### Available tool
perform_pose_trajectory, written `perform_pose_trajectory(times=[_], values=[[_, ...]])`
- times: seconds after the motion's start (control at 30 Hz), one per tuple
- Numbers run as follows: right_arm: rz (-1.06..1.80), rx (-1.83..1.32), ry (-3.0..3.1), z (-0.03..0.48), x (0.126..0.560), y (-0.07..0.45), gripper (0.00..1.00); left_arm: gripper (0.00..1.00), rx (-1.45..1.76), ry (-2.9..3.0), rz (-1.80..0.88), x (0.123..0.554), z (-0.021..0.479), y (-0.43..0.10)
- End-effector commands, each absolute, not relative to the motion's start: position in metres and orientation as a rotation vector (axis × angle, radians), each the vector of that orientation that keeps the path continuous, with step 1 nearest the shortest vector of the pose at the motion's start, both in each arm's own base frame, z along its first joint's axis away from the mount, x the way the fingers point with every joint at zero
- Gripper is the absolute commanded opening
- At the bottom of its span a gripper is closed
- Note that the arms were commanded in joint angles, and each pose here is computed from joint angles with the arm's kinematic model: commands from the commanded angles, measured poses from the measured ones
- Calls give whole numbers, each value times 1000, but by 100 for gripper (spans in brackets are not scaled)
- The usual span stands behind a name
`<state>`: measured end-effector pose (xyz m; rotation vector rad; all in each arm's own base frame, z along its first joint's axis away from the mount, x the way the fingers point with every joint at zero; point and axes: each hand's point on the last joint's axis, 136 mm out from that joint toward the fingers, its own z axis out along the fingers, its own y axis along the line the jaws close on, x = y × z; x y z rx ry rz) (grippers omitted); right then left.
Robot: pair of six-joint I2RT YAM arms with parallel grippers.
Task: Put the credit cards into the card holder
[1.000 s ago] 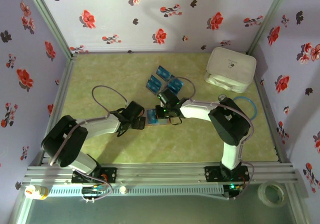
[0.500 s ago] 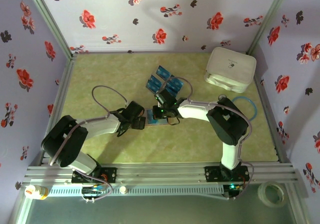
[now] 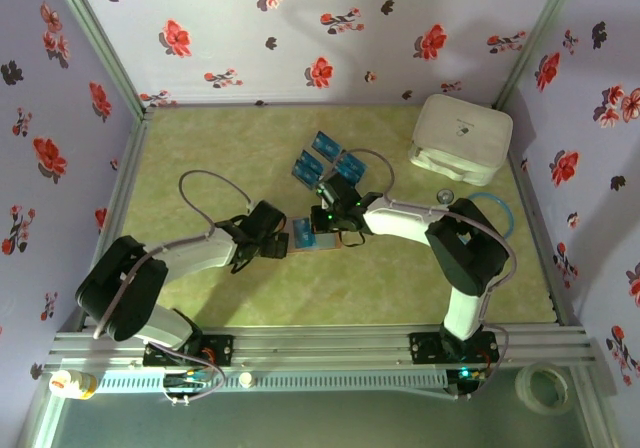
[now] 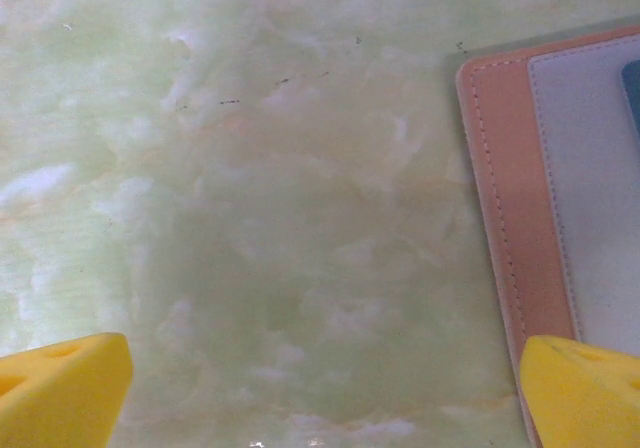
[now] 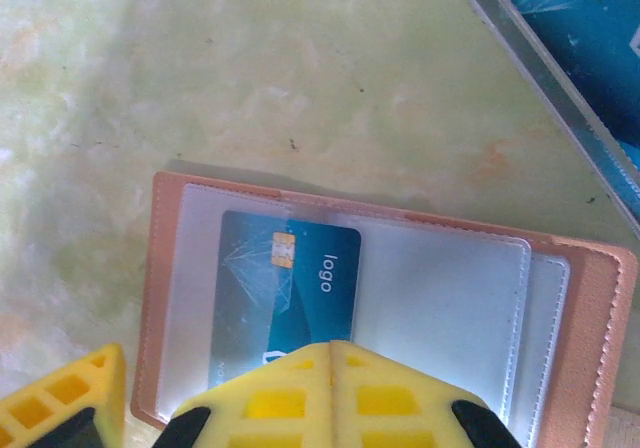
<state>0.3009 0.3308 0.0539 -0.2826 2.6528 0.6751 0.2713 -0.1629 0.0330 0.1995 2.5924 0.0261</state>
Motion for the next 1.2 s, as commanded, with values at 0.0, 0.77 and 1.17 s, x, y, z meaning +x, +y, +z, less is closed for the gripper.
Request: perform_pose_trajectory(times=[0.0,0.77,1.17], values=[[614,-285,2685,40,300,321,5,100,169,2583,22,278,41,-163],[637,-279,2740,17,291,329,4,100,180,2620,39,274,18,-160],[667,-302,2733,20,288,343,4,100,180,2623,37,272,16,-159]])
